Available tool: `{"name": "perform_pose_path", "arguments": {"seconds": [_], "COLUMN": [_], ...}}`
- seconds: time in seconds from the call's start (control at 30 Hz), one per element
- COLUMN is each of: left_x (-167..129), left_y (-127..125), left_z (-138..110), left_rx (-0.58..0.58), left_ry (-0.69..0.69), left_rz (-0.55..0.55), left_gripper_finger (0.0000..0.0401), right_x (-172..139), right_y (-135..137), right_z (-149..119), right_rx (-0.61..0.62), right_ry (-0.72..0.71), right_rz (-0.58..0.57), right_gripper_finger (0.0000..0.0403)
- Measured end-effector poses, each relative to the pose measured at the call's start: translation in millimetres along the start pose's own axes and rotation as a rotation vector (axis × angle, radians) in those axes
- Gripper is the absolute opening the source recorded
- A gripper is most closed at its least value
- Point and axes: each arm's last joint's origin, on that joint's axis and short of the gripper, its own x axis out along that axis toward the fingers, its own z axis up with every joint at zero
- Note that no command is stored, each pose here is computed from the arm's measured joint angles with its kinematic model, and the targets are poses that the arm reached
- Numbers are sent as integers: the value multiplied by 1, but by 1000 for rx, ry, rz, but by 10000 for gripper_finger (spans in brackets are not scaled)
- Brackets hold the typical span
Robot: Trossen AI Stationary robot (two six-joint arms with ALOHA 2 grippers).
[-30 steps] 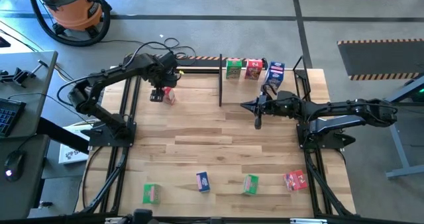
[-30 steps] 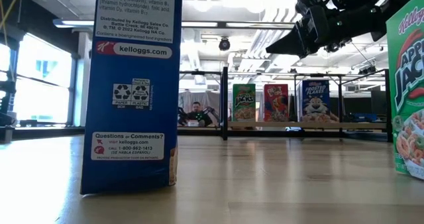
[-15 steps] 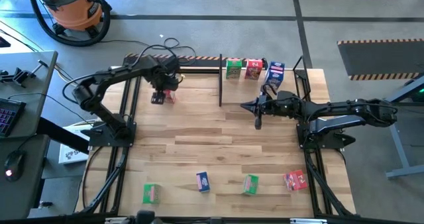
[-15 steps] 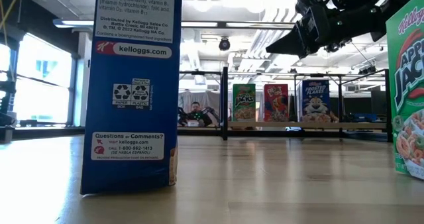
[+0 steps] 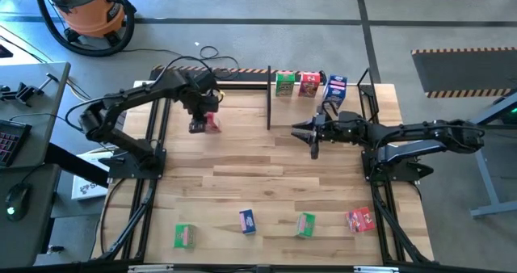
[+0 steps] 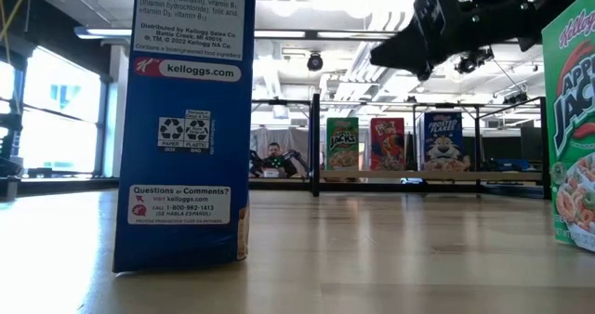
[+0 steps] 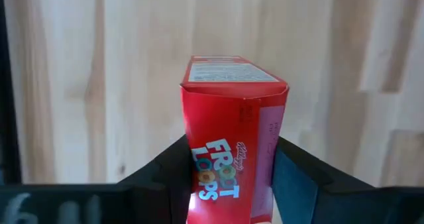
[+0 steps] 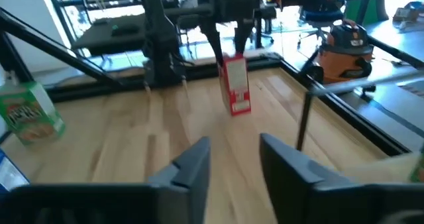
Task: Stack cereal on shelf
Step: Put the top red cereal box on the shelf
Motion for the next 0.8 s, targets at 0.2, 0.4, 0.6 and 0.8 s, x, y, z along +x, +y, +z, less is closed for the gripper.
{"name": "perform_pose_path", "arguments": {"seconds": [0.2,0.4,0.6,0.8], "left_x": [-8,-17,-27,-30], "left_y": [-23,-48,-66,-80], "left_z": [18,39,53,58], "left_rx": [7,40,48,54], "left_ry": [-70,-139,-204,-213], "left_rz": [-51,-51,-56,-73], "left_gripper_finger": [146,146,146,146], "right_x": [20,64,113,152], "right_y": [9,13,15,17], "right_z": [14,18,23,30], "right_rx": [20,102,132,125], "right_ry": [-16,19,55,112], "right_rz": [36,87,98,96], "right_gripper_finger": [213,261,266,266]}}
